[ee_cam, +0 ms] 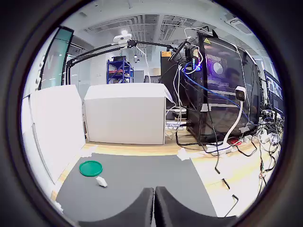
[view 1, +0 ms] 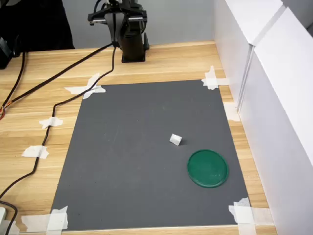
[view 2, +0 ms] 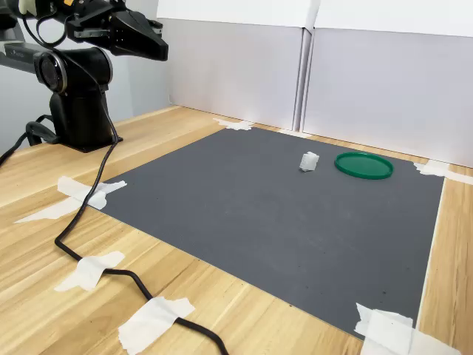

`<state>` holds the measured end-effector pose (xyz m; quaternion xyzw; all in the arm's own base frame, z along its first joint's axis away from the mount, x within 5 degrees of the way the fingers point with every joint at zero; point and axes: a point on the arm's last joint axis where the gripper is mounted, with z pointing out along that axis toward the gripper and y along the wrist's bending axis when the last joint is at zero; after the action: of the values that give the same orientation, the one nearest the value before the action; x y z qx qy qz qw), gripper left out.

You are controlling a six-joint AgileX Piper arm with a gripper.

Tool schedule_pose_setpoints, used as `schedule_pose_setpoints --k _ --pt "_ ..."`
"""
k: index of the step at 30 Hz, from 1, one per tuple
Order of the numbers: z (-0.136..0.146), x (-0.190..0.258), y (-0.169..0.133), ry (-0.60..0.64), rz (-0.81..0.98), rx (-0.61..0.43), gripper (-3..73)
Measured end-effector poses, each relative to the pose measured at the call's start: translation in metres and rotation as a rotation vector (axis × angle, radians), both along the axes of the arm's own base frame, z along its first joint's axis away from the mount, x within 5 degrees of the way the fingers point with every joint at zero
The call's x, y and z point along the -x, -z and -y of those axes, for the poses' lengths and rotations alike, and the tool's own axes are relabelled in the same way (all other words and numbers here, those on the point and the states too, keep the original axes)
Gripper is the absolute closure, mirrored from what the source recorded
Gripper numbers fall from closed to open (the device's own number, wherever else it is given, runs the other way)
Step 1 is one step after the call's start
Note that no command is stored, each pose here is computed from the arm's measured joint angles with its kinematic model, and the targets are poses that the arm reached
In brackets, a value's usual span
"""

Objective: Grasp a white terminal and put it on the green lid.

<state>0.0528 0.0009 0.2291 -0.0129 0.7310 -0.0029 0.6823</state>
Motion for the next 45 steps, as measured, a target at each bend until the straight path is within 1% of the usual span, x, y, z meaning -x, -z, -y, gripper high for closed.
schedule_pose_setpoints --k 13,24,28,31,35,37,40,43,45 --pt "0.0 0.0 -0.005 0.001 0.05 -0.001 71.1" --pt "0.0 0.0 -0.005 0.001 0.05 -0.001 71.1" --pt "0.0 -0.003 -0.006 0.001 0.014 0.009 71.1" --pt "0.0 -0.008 -0.016 -0.004 -0.047 0.046 71.1" --pt "0.0 -0.022 -0.036 -0.015 -0.172 0.088 71.1" --pt "0.0 -0.031 -0.047 -0.023 -0.258 0.111 71.1" --pt "-0.001 -0.045 -0.058 -0.043 -0.444 0.14 71.1" --pt "-0.001 -0.063 -0.07 -0.059 -0.607 0.14 71.1" --pt "-0.002 -0.075 -0.075 -0.07 -0.675 0.128 71.1"
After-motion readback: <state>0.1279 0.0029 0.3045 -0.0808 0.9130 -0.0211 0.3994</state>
